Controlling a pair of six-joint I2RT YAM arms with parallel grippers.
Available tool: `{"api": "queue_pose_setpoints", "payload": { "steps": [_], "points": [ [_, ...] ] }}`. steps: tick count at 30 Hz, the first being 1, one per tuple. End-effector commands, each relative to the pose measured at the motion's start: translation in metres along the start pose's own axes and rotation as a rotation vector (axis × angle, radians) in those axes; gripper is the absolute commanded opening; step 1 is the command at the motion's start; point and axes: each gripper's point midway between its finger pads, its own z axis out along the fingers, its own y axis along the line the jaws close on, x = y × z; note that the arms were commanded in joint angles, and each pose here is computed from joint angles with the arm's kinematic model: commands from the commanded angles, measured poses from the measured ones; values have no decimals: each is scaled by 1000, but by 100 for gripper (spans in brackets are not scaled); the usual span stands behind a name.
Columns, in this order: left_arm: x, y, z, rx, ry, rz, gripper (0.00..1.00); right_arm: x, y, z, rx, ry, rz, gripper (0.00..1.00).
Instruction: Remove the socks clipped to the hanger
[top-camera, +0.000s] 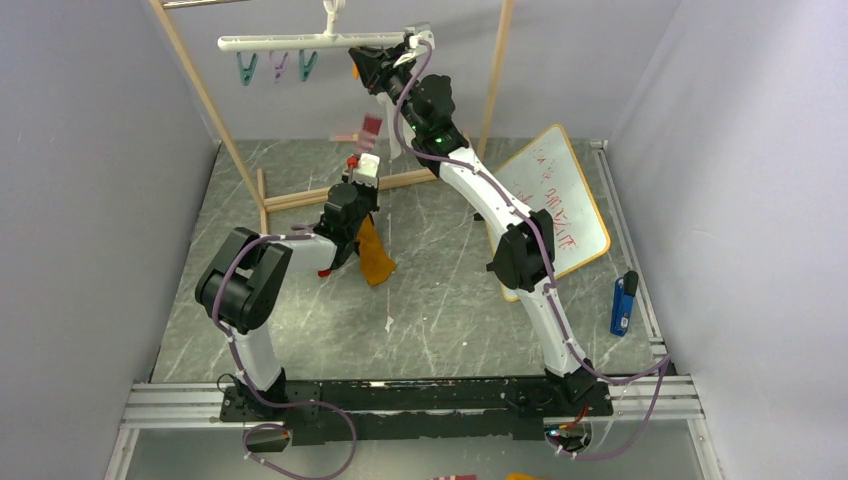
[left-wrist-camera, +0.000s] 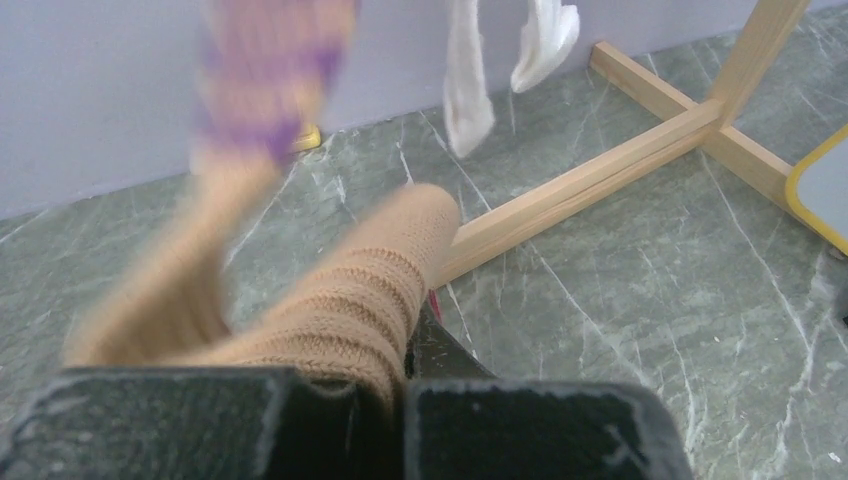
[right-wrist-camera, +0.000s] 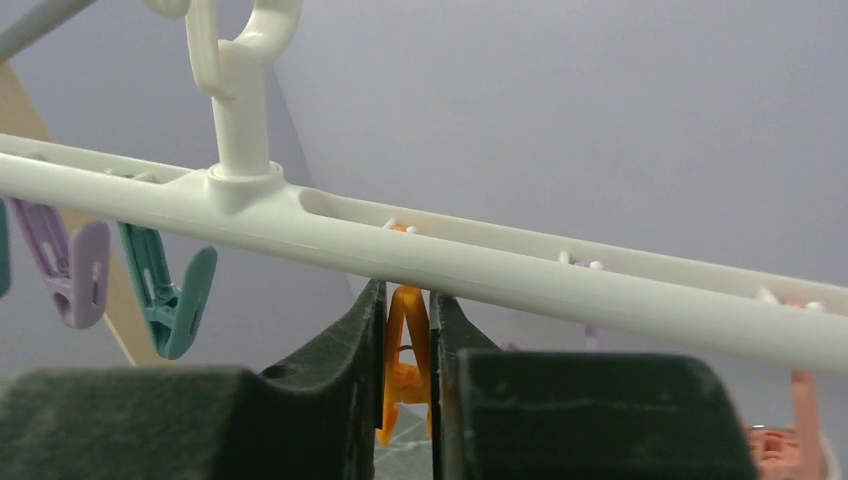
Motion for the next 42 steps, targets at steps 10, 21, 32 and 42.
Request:
{"api": "queue_pose_setpoints", "payload": {
  "steps": [10,21,32,42],
  "points": [
    [-19,-4,-45,46,27,-21,5,-29,11,1,-28,-73,2,0],
    [15,-17,-120,85,206,-147,5,-28,15,-5,-42,-53,22,5],
    [56,-51,-174,255,357,-331,45,-29,18,-15,-48,-33,2,38],
    [-24,-42,-192,278,249,-312,98,-30,29,-48,-71,0,53,58]
  ]
}}
